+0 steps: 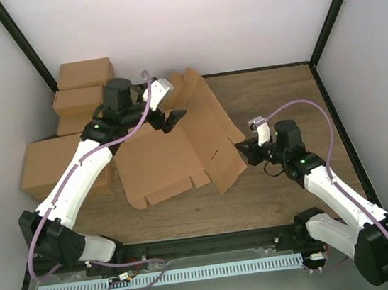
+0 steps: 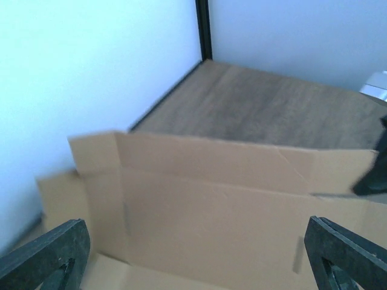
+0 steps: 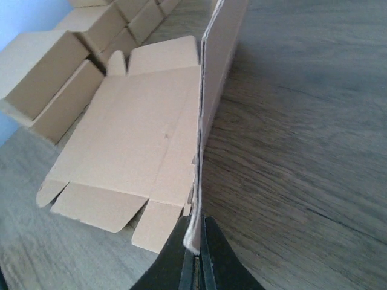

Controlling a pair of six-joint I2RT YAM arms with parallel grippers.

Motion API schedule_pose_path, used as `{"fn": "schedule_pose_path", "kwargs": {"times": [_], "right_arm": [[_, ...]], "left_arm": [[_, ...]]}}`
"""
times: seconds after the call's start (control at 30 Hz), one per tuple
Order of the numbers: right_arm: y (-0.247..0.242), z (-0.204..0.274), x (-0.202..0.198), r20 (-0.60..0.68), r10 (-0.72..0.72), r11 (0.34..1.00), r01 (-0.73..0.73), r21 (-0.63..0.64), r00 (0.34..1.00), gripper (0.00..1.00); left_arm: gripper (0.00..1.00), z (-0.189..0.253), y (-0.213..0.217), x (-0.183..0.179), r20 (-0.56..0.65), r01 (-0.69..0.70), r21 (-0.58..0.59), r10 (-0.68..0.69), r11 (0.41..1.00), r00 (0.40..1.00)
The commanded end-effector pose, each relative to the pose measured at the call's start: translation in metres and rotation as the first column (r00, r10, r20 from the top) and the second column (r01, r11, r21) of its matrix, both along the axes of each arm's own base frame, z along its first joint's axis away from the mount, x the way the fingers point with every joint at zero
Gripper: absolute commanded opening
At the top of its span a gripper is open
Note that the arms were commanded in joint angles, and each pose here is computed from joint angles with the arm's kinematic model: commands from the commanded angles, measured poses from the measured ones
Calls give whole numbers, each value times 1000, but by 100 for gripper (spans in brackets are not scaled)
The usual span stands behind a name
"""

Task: Fold the paper box

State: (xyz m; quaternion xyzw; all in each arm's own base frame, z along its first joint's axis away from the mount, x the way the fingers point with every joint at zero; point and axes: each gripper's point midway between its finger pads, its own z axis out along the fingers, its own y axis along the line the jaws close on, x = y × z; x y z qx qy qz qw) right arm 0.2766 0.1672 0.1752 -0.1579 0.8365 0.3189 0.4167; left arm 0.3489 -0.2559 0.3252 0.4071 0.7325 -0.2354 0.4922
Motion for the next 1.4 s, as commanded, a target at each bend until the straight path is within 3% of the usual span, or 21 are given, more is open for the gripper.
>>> {"fn": "schedule_pose_path", "kwargs": {"times": [0.0,0.13,0.27,0.5,0.7,0.93,1.13,1.37], "right_arm": [[23,27,-21,126,179,984,-181,2,976,1],[32,29,-26,175,211,977,-205,-51,962,1],[39,22,-29,161,232,972,-222,-75,959,1],[45,22,-33,165,248,967,-236,-92,955,1],[47,20,-34,160,258,964,-243,-104,953,1],[53,23,-39,183,277,957,-254,-140,943,1],[61,20,-38,167,289,945,-252,-210,943,1],[62,24,-36,178,285,945,-244,-218,942,1]], "left_arm": [[100,12,-6,25,252,65,167,-106,984,962],[100,1,-14,19,298,184,287,-270,940,915],[100,-17,-24,-6,331,365,400,-504,840,798],[97,-46,-29,-9,357,404,586,-672,702,649],[98,-49,-47,-10,389,413,629,-727,658,565],[100,-81,-65,11,298,338,767,-770,545,565],[99,-80,-78,15,292,327,795,-795,511,532],[84,-102,-76,15,200,328,836,-802,440,563]]}}
